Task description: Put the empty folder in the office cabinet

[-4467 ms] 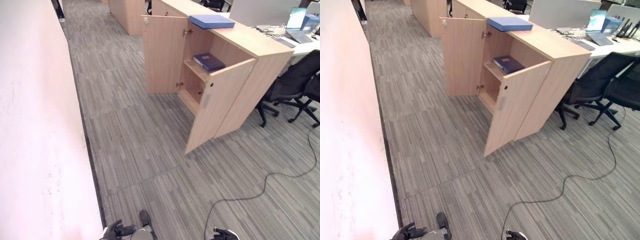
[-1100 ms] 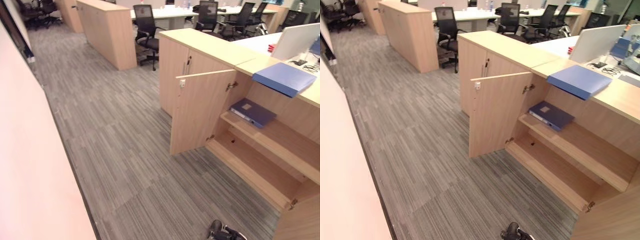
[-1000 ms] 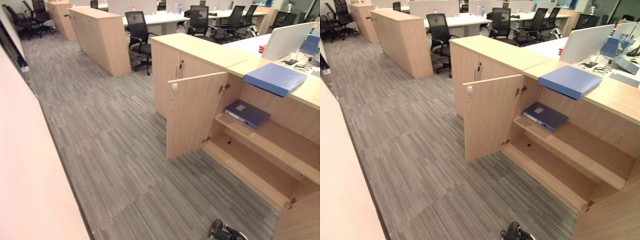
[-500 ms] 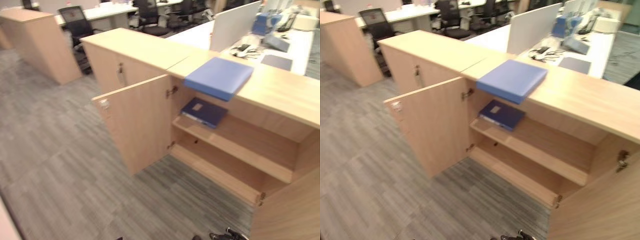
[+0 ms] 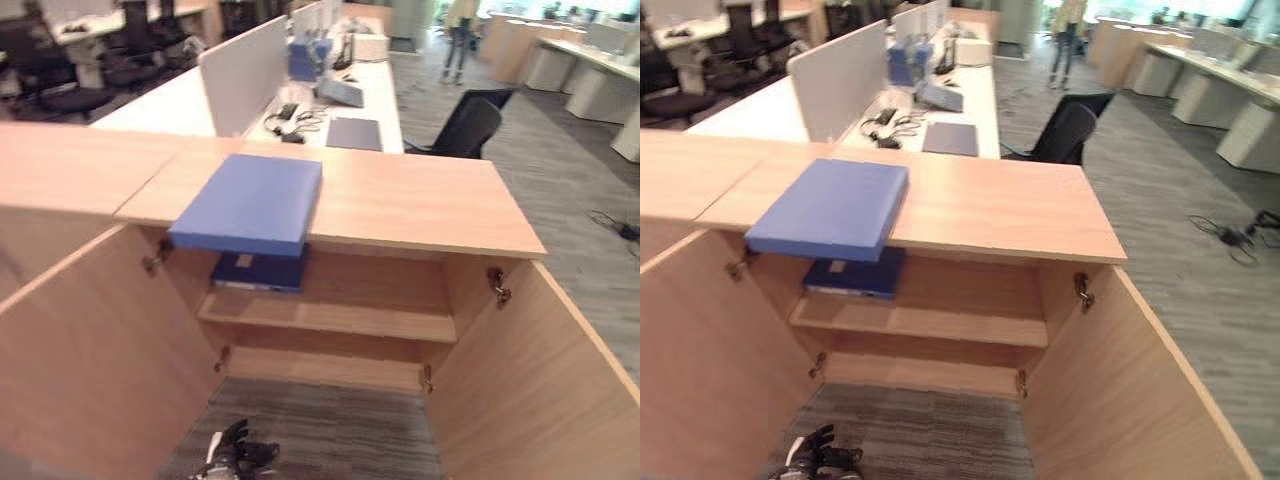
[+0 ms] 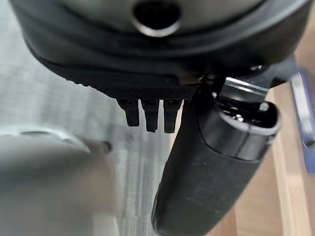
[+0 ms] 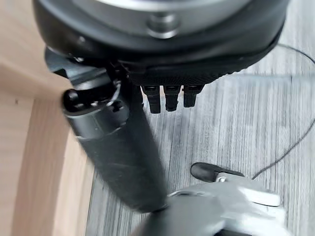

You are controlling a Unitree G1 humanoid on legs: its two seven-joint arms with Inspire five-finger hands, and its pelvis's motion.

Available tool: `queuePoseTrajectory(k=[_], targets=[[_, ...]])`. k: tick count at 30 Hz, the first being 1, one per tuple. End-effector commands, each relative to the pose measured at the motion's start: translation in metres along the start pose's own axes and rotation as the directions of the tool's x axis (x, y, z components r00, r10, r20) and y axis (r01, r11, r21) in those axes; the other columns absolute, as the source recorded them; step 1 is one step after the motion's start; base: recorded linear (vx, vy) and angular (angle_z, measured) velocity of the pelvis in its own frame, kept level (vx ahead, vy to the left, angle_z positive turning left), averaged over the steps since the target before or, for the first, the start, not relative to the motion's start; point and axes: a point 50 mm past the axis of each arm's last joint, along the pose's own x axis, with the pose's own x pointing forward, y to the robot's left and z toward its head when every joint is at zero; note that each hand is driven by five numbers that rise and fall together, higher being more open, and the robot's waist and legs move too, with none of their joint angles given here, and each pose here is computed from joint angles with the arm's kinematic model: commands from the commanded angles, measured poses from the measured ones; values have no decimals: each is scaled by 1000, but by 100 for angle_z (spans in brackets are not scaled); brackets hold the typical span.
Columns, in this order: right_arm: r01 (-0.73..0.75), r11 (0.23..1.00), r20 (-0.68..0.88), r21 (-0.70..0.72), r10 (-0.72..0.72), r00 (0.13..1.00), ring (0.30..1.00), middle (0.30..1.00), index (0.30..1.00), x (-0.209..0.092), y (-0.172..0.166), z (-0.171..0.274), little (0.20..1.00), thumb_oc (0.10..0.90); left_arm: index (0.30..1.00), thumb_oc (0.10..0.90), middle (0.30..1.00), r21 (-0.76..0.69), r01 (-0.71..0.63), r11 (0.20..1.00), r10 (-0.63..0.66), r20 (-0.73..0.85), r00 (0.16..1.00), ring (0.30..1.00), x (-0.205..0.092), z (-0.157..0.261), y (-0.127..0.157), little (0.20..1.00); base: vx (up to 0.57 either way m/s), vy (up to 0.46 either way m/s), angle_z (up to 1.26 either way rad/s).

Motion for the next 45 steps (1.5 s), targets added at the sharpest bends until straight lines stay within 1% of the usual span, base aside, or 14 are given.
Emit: queuePoseTrajectory(k=[1, 12, 18, 23, 24, 25, 28, 30, 32, 33, 36, 37, 38, 45], targets=[[-15, 998, 37, -67, 18, 999, 900, 900, 900, 1, 5, 13, 900, 800, 900, 800, 900, -167, -65, 984, 54, -70, 996, 900, -2, -15, 10, 900, 98, 120, -25], [-92, 994, 43, -60, 95, 995, 900, 900, 900, 1, 24, 13, 900, 800, 900, 800, 900, -409, -47, 911, -9, -135, 991, 900, -4, -28, 7, 900, 33, 117, -8], [-121, 983, 57, -135, 129, 990, 900, 900, 900, 1, 33, 19, 900, 800, 900, 800, 900, -423, -42, 905, -15, -131, 991, 900, -3, -25, 8, 900, 31, 47, 0], [-112, 979, 81, -169, 127, 989, 900, 900, 900, 1, 33, 24, 900, 800, 900, 800, 900, -420, -21, 907, 22, -2, 1000, 900, 2, 6, 10, 900, 26, 28, 8], [-103, 982, 131, -160, 125, 983, 900, 900, 900, 0, 31, 33, 900, 800, 900, 800, 900, -521, 42, 852, 78, 207, 975, 900, -1, 56, 20, 900, -20, 43, 19], [-93, 984, 179, -154, 121, 976, 900, 900, 900, -1, 28, 44, 900, 800, 900, 800, 900, -523, 125, 843, 131, 424, 896, 900, -17, 104, 35, 900, -29, 53, 24], [-77, 986, 208, -151, 108, 972, 900, 900, 900, -2, 23, 52, 900, 800, 900, 800, 900, -477, 135, 869, 204, 593, 779, 900, -41, 141, 58, 900, -8, 23, 25], [-45, 989, 218, -138, 74, 973, 900, 900, 900, -2, 17, 54, 900, 800, 900, 800, 900, -402, 57, 914, 287, 739, 609, 900, -71, 177, 86, 900, 22, 23, 10], [-38, 991, 211, -126, 65, 975, 900, 900, 900, -1, 15, 53, 900, 800, 900, 800, 900, -362, -21, 932, 316, 780, 541, 900, -81, 189, 94, 900, 0, 0, 0], [-31, 992, 190, -119, 53, 980, 900, 900, 900, 0, 15, 48, 900, 800, 900, 800, 900, -322, -179, 929, 367, 858, 359, 900, -110, 219, 110, 900, 31, 20, 2], [-22, 989, 147, -145, 43, 988, 900, 900, 900, 1, 14, 38, 900, 800, 900, 800, 900, -348, -370, 861, 412, 904, 110, 900, -148, 247, 124, 900, 12, 5, 0], [-22, 989, 148, -146, 43, 988, 900, 900, 900, 1, 15, 39, 900, 800, 900, 800, 900, -348, -374, 860, 413, 904, 108, 900, -149, 247, 124, 900, 23, 26, 10], [-23, 983, 99, -182, 42, 994, 900, 900, 900, 2, 16, 27, 900, 800, 900, 800, 900, -387, -450, 804, 411, 910, -49, 900, -174, 268, 126, 900, 15, 18, 14], [-40, 979, 37, -200, 49, 998, 900, 900, 900, 2, 20, 14, 900, 800, 900, 800, 900, -485, -508, 712, 398, 874, -277, 900, -210, 290, 123, 900, 7, 9, 1]])
